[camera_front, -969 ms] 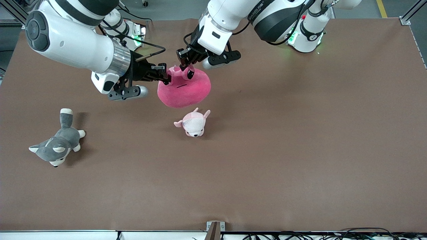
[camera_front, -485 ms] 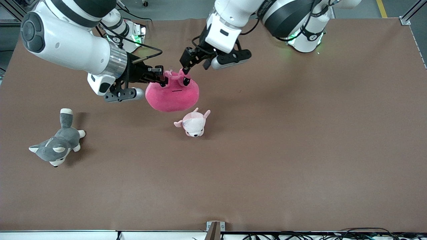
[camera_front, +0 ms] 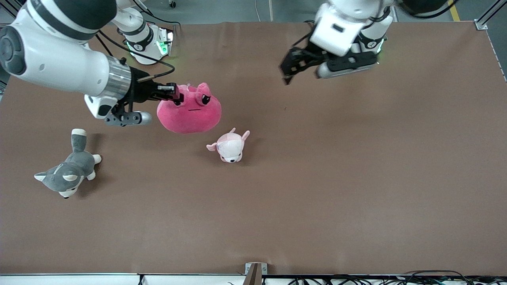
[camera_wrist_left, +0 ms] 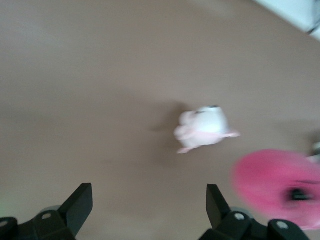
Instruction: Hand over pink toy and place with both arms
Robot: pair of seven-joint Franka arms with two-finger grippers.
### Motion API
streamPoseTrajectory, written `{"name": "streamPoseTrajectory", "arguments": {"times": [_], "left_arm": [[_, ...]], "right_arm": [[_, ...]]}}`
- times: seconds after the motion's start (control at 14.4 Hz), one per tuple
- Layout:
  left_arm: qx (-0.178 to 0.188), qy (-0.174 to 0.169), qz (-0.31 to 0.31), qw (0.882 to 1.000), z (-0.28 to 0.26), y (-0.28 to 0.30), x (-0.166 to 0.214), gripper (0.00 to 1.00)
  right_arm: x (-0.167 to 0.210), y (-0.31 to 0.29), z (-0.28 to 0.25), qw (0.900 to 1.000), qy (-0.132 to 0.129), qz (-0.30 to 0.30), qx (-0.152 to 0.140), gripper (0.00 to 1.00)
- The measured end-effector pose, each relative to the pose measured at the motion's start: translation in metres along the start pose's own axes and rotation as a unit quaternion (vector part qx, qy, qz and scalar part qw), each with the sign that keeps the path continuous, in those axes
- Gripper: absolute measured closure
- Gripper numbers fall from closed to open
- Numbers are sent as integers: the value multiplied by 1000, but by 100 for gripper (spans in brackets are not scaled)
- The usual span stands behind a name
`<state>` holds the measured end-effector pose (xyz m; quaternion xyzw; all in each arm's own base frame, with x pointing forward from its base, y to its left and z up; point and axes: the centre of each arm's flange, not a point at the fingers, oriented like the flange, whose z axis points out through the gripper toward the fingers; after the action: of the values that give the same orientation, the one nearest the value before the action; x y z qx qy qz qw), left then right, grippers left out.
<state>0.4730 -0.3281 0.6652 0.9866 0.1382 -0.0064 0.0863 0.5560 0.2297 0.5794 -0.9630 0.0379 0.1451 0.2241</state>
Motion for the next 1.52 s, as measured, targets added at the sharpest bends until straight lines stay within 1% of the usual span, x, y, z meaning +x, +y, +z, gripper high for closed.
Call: {"name": "streamPoseTrajectory", "arguments": {"times": [0.14, 0.21, 0.35, 0.48, 0.69, 0.83, 0.97, 1.11, 1.25, 1.52], "left_arm": [[45, -23, 36, 998, -17, -51, 17, 0], [57, -32, 47, 997, -23, -75, 28, 0], [66, -40, 73, 994, -30, -122, 54, 0], [69, -46, 101, 991, -32, -167, 77, 0], [69, -55, 126, 988, -32, -222, 101, 0], [66, -59, 139, 986, -32, -253, 114, 0], [69, -56, 147, 985, -32, -276, 124, 0], [69, -47, 148, 985, -35, -288, 130, 0], [69, -39, 147, 986, -37, -289, 131, 0], [67, -21, 150, 986, -45, -286, 133, 0]], "right_arm": [[11, 33, -18, 1000, 2, -8, 1, 90], [18, 56, -27, 1000, 6, -15, -7, 90], [37, 106, -38, 999, 12, -28, -35, 90], [61, 149, -32, 999, 3, -24, -47, 90], [89, 191, -15, 999, -13, 1, -43, 90], [105, 215, -4, 999, -16, 21, -39, 90], [119, 239, 7, 998, -21, 39, -34, 90], [127, 253, 17, 998, -30, 50, -28, 90], [135, 259, 28, 998, -37, 58, -15, 90], [148, 273, 45, 996, -42, 72, 10, 90]]}}
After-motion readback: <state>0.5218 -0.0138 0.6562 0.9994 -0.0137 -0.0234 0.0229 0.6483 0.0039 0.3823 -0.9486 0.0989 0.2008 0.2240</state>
